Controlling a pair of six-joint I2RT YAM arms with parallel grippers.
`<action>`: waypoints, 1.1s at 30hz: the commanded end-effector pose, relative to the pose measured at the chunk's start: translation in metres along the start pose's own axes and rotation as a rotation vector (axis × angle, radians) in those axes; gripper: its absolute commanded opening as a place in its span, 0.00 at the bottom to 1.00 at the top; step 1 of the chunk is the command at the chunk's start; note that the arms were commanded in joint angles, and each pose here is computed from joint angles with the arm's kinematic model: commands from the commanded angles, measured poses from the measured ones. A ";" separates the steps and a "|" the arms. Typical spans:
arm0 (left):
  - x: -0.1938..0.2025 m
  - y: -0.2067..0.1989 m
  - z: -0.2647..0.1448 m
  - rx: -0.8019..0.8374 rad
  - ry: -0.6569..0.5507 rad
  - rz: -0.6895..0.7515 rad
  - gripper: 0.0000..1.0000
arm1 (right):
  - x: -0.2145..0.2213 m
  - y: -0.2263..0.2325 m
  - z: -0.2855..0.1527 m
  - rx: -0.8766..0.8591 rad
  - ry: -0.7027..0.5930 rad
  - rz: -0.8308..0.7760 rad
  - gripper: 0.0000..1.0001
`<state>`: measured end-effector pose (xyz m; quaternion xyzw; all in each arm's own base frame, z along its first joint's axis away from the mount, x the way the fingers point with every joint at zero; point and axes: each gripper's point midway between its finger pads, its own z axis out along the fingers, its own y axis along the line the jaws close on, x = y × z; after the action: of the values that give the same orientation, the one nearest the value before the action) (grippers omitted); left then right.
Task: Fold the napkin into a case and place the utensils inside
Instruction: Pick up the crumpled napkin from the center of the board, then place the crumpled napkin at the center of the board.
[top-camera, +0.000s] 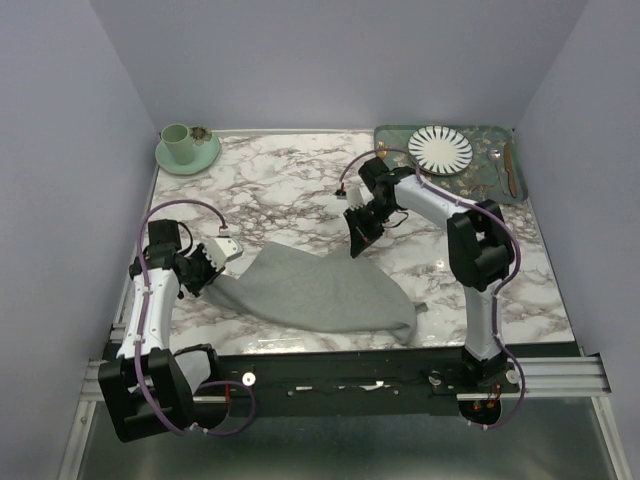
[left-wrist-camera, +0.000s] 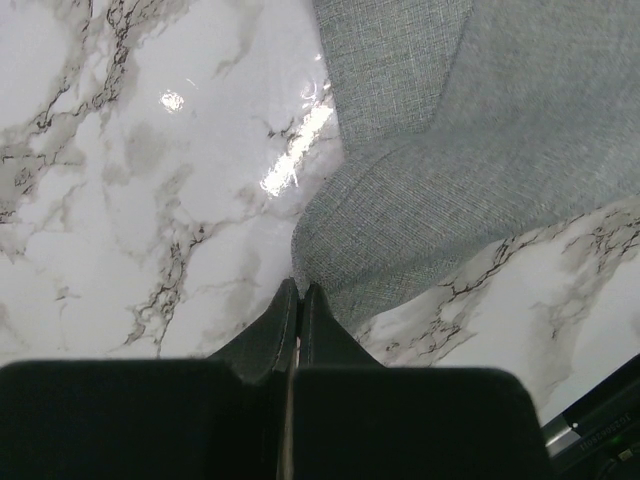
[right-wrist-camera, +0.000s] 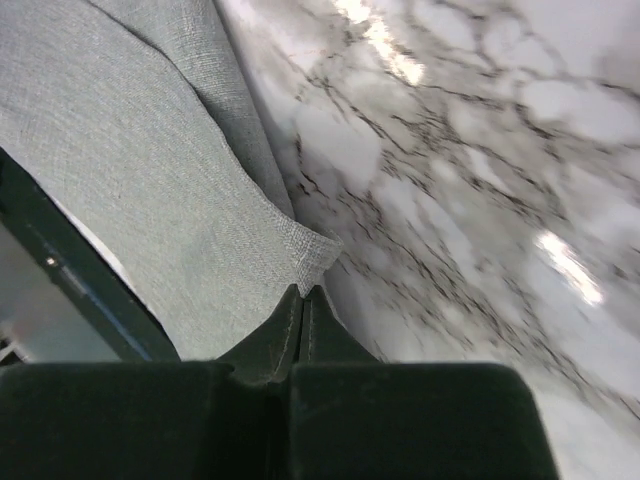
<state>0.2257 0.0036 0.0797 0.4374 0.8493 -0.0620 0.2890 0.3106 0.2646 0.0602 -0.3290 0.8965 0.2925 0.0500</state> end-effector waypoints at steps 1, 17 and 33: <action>-0.033 0.009 0.002 0.011 -0.055 -0.094 0.00 | -0.036 -0.011 -0.076 0.245 -0.171 -0.161 0.01; -0.047 0.046 0.037 0.040 0.011 -0.495 0.00 | 0.083 0.099 0.018 0.219 0.052 -0.635 0.49; -0.047 0.031 0.042 0.100 -0.020 -0.462 0.00 | 0.052 0.132 -0.005 -0.147 0.131 -0.606 0.65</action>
<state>0.2890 -0.0190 0.0740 0.2362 0.9280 -0.1553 0.2428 0.2166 0.3109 0.1402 -0.5697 0.7584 0.2643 0.1743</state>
